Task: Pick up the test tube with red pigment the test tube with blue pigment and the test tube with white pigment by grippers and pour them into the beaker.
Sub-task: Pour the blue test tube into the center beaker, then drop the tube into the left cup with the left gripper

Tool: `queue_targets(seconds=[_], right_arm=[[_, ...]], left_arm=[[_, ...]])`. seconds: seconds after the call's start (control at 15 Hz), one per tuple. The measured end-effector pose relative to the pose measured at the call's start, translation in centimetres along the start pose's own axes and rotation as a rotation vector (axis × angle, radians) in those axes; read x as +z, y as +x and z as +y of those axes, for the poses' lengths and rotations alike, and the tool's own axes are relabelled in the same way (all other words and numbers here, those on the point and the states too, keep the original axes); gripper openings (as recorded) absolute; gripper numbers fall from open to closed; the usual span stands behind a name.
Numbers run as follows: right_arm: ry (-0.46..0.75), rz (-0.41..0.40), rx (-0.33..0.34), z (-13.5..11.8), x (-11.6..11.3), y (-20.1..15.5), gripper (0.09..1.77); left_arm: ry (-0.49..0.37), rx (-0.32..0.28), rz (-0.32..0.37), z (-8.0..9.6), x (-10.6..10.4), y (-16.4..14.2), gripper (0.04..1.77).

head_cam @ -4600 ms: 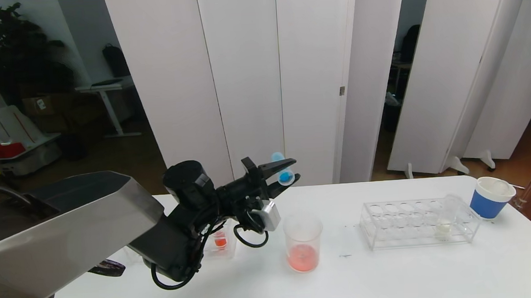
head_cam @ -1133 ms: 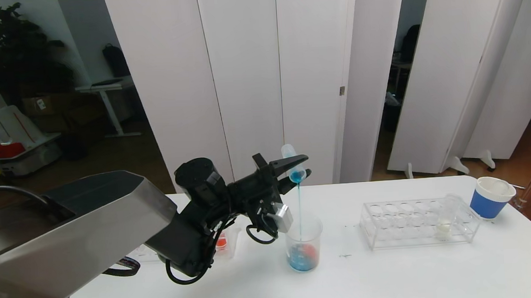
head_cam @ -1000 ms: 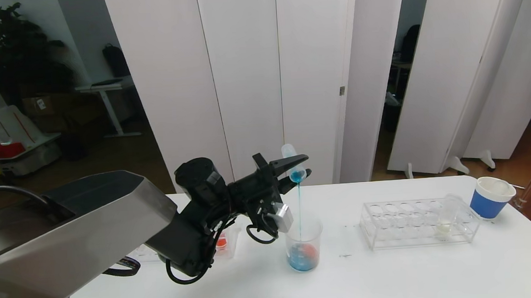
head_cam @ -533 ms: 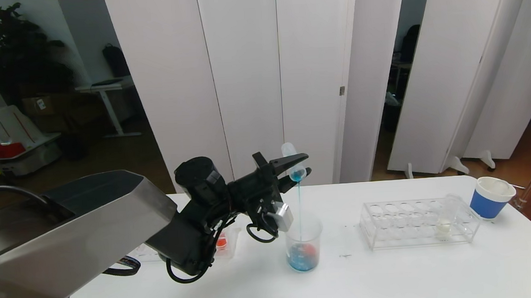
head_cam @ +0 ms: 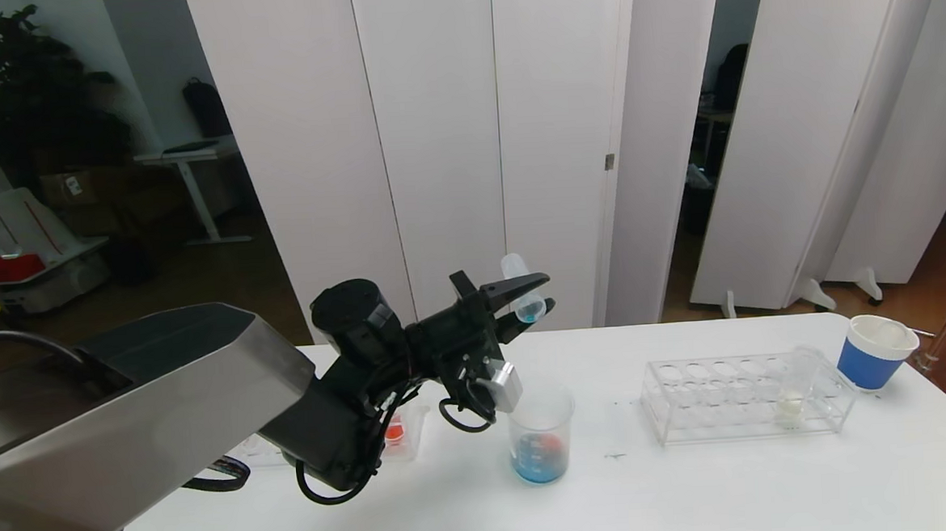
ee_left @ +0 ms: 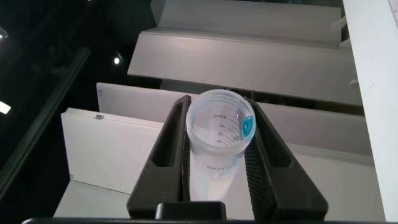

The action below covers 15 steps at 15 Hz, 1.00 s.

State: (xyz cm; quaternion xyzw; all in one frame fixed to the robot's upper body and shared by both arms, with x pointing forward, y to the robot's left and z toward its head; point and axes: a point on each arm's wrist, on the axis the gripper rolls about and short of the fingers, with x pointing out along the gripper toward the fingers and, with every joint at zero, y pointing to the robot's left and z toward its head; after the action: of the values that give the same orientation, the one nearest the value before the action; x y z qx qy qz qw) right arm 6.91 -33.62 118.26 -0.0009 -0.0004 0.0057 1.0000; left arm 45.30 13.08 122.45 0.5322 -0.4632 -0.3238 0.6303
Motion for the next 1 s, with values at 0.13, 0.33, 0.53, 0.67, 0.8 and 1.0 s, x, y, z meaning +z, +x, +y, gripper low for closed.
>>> queue_targets(seconds=[0.13,0.33,0.53,0.67,0.8,1.0], right_arm=[[0.0,0.0,0.0,0.0,0.0,0.0,1.75],[0.0,0.0,0.0,0.0,0.0,0.0,1.75],[0.0,0.0,0.0,0.0,0.0,0.0,1.75],[0.0,0.0,0.0,0.0,0.0,0.0,1.75],[0.0,0.0,0.0,0.0,0.0,0.0,1.75],[0.0,0.0,0.0,0.0,0.0,0.0,1.75]], left_arm=[[0.001,0.001,0.009,0.1,0.1,-0.1,0.58],[-0.012,0.002,0.013,0.4,0.3,-0.2,0.58],[-0.026,0.004,0.012,1.0,0.6,-0.4,0.58],[-0.063,0.002,0.03,1.3,0.7,-0.8,0.58],[-0.095,-0.004,0.135,1.5,0.6,-1.0,0.58],[-0.248,0.012,0.367,2.6,0.6,-1.3,0.58]])
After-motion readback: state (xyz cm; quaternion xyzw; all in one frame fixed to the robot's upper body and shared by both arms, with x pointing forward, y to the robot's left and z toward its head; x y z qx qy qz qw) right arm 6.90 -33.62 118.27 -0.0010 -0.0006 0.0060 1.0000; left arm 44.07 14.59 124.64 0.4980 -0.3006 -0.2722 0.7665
